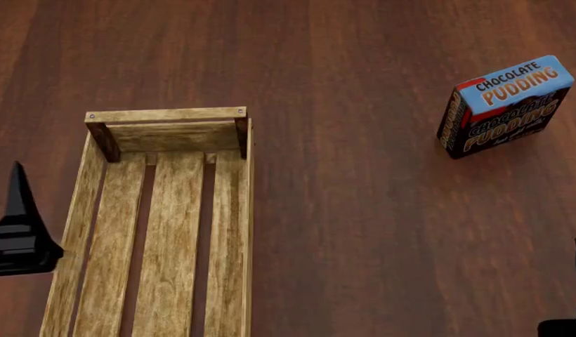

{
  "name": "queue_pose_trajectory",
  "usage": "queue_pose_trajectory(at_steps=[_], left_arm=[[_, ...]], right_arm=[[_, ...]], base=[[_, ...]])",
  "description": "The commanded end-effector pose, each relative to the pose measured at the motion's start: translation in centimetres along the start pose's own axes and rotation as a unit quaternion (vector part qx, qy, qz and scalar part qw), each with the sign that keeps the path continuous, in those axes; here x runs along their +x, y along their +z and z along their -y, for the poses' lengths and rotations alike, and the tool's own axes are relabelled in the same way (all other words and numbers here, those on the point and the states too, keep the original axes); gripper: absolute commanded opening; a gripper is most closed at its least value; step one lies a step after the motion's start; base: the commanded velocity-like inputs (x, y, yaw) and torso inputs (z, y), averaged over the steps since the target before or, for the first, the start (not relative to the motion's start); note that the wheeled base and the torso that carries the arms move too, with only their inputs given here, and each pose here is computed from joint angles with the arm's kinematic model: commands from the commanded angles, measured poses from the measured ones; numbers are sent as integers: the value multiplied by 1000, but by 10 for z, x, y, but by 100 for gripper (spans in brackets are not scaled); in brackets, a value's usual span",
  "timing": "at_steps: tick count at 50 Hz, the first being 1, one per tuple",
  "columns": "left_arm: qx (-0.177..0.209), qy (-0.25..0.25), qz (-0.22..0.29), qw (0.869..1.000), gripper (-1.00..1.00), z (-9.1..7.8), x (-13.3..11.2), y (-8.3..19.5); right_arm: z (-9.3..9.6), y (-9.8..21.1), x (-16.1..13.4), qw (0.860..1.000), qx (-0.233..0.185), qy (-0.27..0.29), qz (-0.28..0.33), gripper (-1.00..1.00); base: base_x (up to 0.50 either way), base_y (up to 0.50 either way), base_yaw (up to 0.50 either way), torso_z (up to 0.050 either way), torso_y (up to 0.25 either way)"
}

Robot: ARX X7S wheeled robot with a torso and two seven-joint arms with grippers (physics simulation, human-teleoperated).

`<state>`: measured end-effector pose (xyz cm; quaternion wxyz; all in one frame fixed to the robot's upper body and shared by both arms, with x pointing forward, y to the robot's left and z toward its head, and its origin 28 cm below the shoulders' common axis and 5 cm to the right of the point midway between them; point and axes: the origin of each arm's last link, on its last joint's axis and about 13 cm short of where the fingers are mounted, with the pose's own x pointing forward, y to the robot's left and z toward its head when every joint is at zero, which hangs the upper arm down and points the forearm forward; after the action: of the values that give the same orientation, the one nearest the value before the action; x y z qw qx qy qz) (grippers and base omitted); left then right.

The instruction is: Stack the left bowl on the right bowl and place them in the tray.

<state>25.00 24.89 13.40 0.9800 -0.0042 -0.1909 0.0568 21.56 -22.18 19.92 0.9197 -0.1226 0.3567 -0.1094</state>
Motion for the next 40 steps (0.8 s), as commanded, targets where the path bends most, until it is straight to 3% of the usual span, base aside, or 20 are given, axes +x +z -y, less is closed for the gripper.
queue_pose_trajectory(at_steps=[1, 25, 40], left_arm=[[-3, 5, 8, 1000, 100, -3, -2, 4], [-8, -2, 15, 1000, 100, -6, -9, 17], [-13, -3, 19, 1000, 100, -7, -11, 23]], right_arm=[[-4, 21, -10, 999, -35, -13, 30, -100], [-21, 50, -21, 996, -68, -5, 50, -100], [-39, 75, -28, 990, -116, 8, 78, -100]], base=[[0, 0, 0, 0, 0], [0, 0, 0, 0, 0], [0, 0, 0, 0, 1]])
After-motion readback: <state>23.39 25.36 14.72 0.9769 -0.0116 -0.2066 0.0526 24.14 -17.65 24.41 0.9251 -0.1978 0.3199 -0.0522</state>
